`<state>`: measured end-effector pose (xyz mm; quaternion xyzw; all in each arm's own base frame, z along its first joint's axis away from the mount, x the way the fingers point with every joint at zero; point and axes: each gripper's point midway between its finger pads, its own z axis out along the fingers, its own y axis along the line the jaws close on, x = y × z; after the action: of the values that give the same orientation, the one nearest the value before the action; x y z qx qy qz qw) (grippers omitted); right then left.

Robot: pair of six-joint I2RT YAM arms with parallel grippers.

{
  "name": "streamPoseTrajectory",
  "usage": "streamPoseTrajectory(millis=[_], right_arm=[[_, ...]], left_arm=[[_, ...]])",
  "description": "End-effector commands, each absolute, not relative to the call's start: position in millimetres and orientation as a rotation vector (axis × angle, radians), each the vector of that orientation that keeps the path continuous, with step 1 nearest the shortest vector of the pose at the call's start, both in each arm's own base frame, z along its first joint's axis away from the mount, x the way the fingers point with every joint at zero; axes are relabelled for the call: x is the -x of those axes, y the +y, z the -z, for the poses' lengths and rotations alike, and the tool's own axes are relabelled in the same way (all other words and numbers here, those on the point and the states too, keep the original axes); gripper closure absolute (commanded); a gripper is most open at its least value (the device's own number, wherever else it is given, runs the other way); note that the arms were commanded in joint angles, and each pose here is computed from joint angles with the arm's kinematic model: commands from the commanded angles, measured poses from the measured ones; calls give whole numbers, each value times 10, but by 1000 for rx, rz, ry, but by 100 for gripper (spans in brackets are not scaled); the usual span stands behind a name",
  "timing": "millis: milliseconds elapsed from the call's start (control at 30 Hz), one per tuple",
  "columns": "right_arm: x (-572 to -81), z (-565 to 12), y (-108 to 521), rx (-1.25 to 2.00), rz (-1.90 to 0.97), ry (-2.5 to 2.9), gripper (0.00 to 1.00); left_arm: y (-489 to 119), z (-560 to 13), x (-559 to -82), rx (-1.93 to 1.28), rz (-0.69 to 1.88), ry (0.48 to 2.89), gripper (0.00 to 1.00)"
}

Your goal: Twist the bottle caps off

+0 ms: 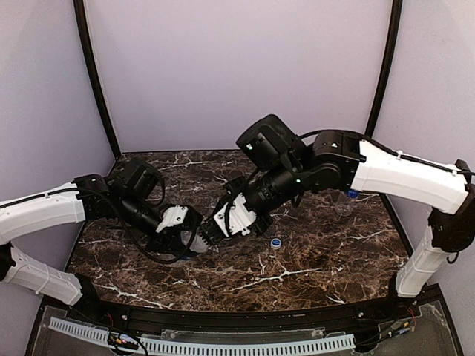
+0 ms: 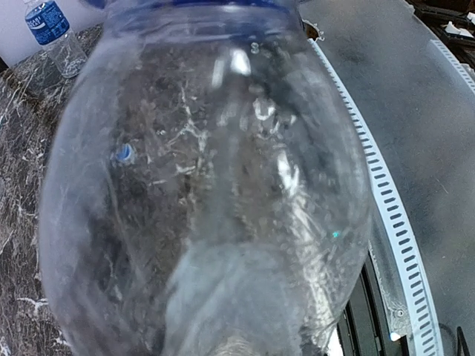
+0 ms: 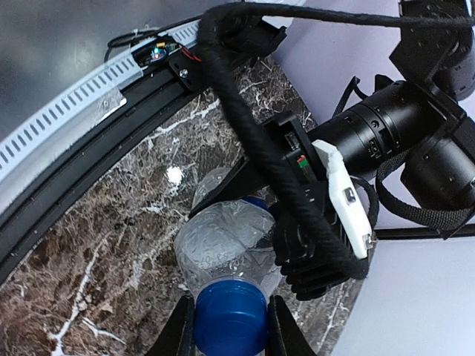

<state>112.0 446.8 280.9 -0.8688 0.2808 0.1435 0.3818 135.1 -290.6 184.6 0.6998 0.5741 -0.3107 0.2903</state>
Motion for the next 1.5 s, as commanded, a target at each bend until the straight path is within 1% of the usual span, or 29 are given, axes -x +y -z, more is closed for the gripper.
streamPoseTrajectory(millis=[0, 33, 67, 100, 133, 167, 200, 233, 267, 367, 467, 500, 567, 667, 800, 967, 1133, 1267, 1400, 1467], right_arm=[[-1432, -2631, 4397, 2239, -22, 594, 95], [-1454, -2766, 4430, 2168, -21, 602, 85], [-1459, -2866, 4441, 2112, -35, 622, 63], [-1475, -2970, 4453, 2049, -60, 661, 49], [-1494, -3091, 4448, 1978, -103, 732, 38], [-1530, -3231, 4443, 1906, -136, 786, 24], [-1574, -3372, 4428, 1837, -175, 842, 14], [-1620, -3505, 4398, 1769, -225, 905, 4], [-1680, -3640, 4364, 1698, -275, 964, 2], [-1895, -3926, 4241, 1480, -458, 1171, 1], [-2027, -3990, 4185, 1333, -641, 1347, 1], [-2069, -3999, 4196, 1287, -690, 1401, 2], [-2189, -3945, 4259, 1182, -763, 1531, 6], [-2435, -3804, 4285, 989, -791, 1755, 15], [-2552, -3768, 4330, 850, -844, 1857, 23], [-2580, -3862, 4450, 853, -879, 1842, 35], [-2575, -3752, 4574, 892, -904, 1858, 41], [-2611, -3681, 4625, 896, -898, 1874, 51], [-2637, -3657, 4635, 895, -886, 1877, 55], [-2626, -3650, 4646, 905, -889, 1875, 59]], left_arm=[[-3070, -2242, -1289, -1830, 907, 1359, 81], [-3067, -2220, -1311, -1819, 898, 1381, 81], [-3080, -2242, -1339, -1804, 885, 1374, 81], [-3073, -2198, -1379, -1784, 868, 1411, 81], [-3093, -2228, -1432, -1758, 847, 1403, 81], [-3084, -2172, -1503, -1727, 813, 1451, 82], [-3108, -2205, -1576, -1695, 783, 1444, 82], [-3090, -2152, -1672, -1657, 734, 1491, 82], [-3118, -2205, -1769, -1614, 695, 1474, 82], [-3086, -2283, -2200, -1422, 493, 1509, 80], [-2969, -2403, -2568, -1249, 299, 1526, 77], [-2963, -2465, -2635, -1212, 272, 1509, 76], [-2900, -2524, -2763, -1150, 198, 1513, 76], [-2814, -2574, -2893, -1075, 127, 1534, 76], [-2799, -2542, -2908, -1073, 111, 1544, 75], [-2807, -2521, -2893, -1078, 123, 1547, 75], [-2816, -2535, -2885, -1085, 125, 1537, 75], [-2832, -2557, -2883, -1089, 130, 1526, 75], [-2835, -2569, -2880, -1091, 129, 1521, 75], [-2835, -2570, -2878, -1093, 130, 1519, 75]])
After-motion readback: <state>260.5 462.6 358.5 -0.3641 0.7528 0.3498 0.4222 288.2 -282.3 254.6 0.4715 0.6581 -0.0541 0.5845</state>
